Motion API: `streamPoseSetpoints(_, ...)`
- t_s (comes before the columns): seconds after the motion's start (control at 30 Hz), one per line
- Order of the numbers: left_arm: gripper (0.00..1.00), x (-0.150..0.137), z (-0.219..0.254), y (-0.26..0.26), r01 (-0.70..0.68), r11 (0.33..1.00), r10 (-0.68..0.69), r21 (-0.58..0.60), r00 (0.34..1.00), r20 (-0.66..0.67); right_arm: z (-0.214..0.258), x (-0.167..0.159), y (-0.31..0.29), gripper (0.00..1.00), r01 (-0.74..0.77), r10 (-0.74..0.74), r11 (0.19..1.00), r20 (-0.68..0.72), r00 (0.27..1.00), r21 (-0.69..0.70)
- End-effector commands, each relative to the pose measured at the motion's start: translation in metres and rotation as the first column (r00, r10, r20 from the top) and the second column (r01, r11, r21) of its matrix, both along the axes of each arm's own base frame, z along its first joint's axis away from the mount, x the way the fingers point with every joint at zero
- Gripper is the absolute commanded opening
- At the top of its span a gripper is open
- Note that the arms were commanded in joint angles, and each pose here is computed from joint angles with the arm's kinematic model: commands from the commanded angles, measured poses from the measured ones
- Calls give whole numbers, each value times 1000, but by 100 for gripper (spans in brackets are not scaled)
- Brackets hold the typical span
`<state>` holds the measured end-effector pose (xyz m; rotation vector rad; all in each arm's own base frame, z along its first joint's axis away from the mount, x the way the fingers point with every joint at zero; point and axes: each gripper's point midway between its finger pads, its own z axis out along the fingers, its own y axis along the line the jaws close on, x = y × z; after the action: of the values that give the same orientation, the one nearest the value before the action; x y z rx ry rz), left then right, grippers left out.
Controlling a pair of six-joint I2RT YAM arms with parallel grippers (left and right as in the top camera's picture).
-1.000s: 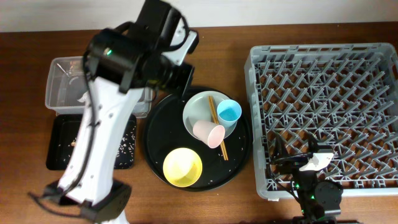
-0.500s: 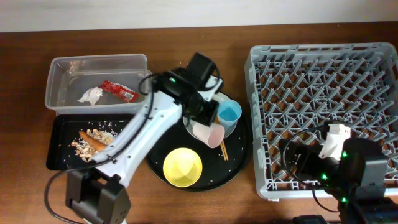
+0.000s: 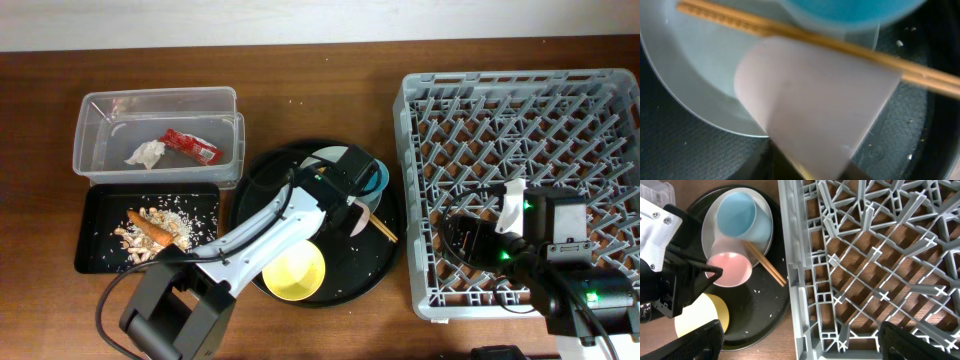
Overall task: Sort waste into correct bins and load items into the dishwasher rack
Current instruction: 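Reach the left gripper to the pink cup on the white plate, then grasp the pink cup with the left gripper and lift it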
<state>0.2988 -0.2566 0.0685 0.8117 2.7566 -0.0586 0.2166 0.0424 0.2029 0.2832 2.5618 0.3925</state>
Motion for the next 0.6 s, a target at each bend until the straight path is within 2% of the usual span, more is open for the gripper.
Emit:
streamPoseSetpoints(0.0, 9, 12, -4, 24, -46, 991, 36, 129, 996, 79, 4, 1, 0, 98, 3, -3, 1000, 12, 1000, 6)
streamPoseSetpoints(0.03, 8, 11, -4, 25, -46, 990, 36, 135, 997, 75, 4, 1, 0, 98, 3, -3, 1000, 12, 1000, 6)
streamPoseSetpoints(0.07, 1, 11, -4, 25, -46, 990, 36, 134, 996, 76, 4, 1, 0, 98, 3, -3, 1000, 12, 1000, 6)
streamPoseSetpoints(0.17, 0, 18, 13, 32, -67, 984, 46, 166, 991, 126, 5, 1, 1, 98, -4, 3, 1000, 13, 1000, 11)
streamPoseSetpoints(0.23, 0, 20, 49, 39, -87, 988, 67, 128, 986, 156, 18, -2, 30, 98, -219, 213, 973, 85, 973, 69)
streamPoseSetpoints(0.33, 0, 18, 98, 47, -80, 994, 89, -71, 986, 138, 34, 0, 34, 98, -238, 226, 968, 128, 966, 81)
streamPoseSetpoints(0.37, 0, 19, 116, 54, -72, 976, 93, -204, 991, 97, 34, 1, 34, 98, -238, 227, 968, 129, 965, 80)
streamPoseSetpoints(0.43, 0, 26, 131, 68, -66, 912, 76, -404, 997, 8, 35, 0, 36, 98, -262, 250, 962, 137, 959, 72)
streamPoseSetpoints(0.47, 0, 25, 148, 70, -14, 818, -4, -575, 1000, -30, 44, -5, 54, 98, -424, 402, 903, 210, 891, 74)
streamPoseSetpoints(0.5, 0, 22, 176, 73, 54, 671, -89, -740, 996, -7, 56, -12, 74, 98, -564, 517, 820, 297, 803, 95)
streamPoseSetpoints(0.53, 0, 22, 188, 78, 67, 603, -103, -795, 995, 6, 62, -14, 82, 98, -612, 552, 783, 333, 764, 107)
streamPoseSetpoints(0.57, 0, 31, 188, 96, 31, 605, -46, -796, 999, 4, 60, -11, 82, 98, -612, 552, 783, 326, 768, 114)
